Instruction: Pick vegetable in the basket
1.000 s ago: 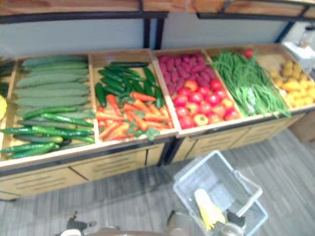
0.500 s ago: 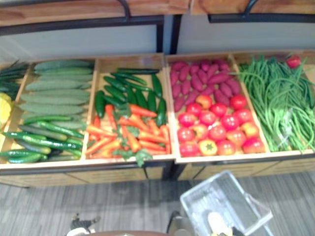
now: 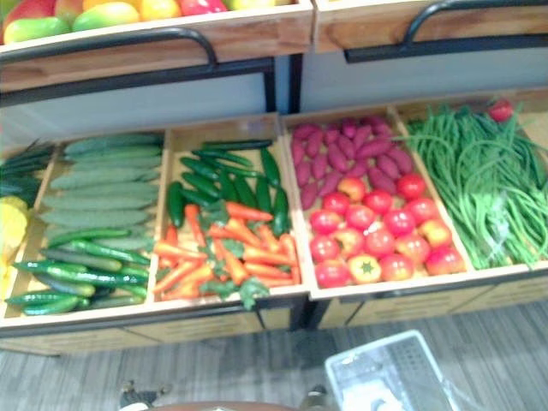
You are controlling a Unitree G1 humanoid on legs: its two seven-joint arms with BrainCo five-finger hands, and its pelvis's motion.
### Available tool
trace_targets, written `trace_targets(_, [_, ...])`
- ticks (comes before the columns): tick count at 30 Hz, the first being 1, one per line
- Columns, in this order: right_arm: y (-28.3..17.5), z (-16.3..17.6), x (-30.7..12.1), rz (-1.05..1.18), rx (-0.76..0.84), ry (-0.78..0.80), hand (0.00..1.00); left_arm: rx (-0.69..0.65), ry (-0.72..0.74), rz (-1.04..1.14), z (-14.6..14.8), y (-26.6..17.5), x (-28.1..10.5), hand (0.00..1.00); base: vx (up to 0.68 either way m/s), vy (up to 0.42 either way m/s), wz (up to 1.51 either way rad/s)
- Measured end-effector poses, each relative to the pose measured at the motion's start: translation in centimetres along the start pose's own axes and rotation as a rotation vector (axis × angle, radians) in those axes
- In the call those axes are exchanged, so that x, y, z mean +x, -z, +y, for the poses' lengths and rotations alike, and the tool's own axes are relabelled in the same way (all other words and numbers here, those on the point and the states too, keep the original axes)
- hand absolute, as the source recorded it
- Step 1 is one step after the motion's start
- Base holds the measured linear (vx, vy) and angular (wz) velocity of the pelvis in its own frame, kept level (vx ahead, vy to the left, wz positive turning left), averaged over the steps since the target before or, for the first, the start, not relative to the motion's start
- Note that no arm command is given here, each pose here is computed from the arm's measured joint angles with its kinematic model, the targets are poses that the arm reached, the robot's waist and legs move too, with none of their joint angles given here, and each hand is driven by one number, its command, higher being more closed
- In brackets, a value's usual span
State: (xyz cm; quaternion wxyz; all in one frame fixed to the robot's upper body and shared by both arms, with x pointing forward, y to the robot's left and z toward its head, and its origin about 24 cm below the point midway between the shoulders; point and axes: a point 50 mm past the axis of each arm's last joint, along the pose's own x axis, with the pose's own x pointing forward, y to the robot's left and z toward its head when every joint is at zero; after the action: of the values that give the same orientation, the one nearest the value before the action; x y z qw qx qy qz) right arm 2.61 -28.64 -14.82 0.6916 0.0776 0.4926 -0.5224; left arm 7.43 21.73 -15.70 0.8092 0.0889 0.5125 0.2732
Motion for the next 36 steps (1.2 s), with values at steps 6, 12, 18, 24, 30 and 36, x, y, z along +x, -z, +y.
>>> trace_targets(6, [-1.2, 1.5, -0.4, -0.076, -0.083, -0.055, 1.00, 0.120, 0.056, -0.159, -0.8, -3.5, 0.3, 0.00, -0.14, 0.122, -0.27])
trace_targets(12, [-1.5, 3.1, -0.9, -0.095, -0.114, -0.096, 1.00, 0.175, 0.058, -0.284, -0.5, -5.4, 0.1, 0.00, -0.22, 0.101, -0.12])
trace_targets(18, [-1.4, 2.9, -0.9, -0.104, -0.150, -0.095, 1.00, 0.255, 0.034, -0.304, 0.7, -4.5, 0.0, 0.00, -0.01, 0.012, -0.07])
trace_targets(24, [-1.6, 1.8, -0.3, -0.105, -0.181, -0.069, 1.00, 0.300, -0.063, -0.445, 2.7, -5.4, -0.6, 0.00, 0.10, 0.001, 0.03])
trace_targets(30, [-1.4, 1.6, -0.3, -0.134, -0.194, -0.073, 1.00, 0.350, -0.290, -0.635, 6.9, -8.2, -1.4, 0.00, 0.00, -0.007, 0.10])
trace_targets(36, [-1.6, 0.8, -0.1, -0.163, -0.233, -0.066, 1.00, 0.438, -0.451, -0.897, 11.1, -12.6, -4.1, 0.00, -0.06, -0.023, 0.04])
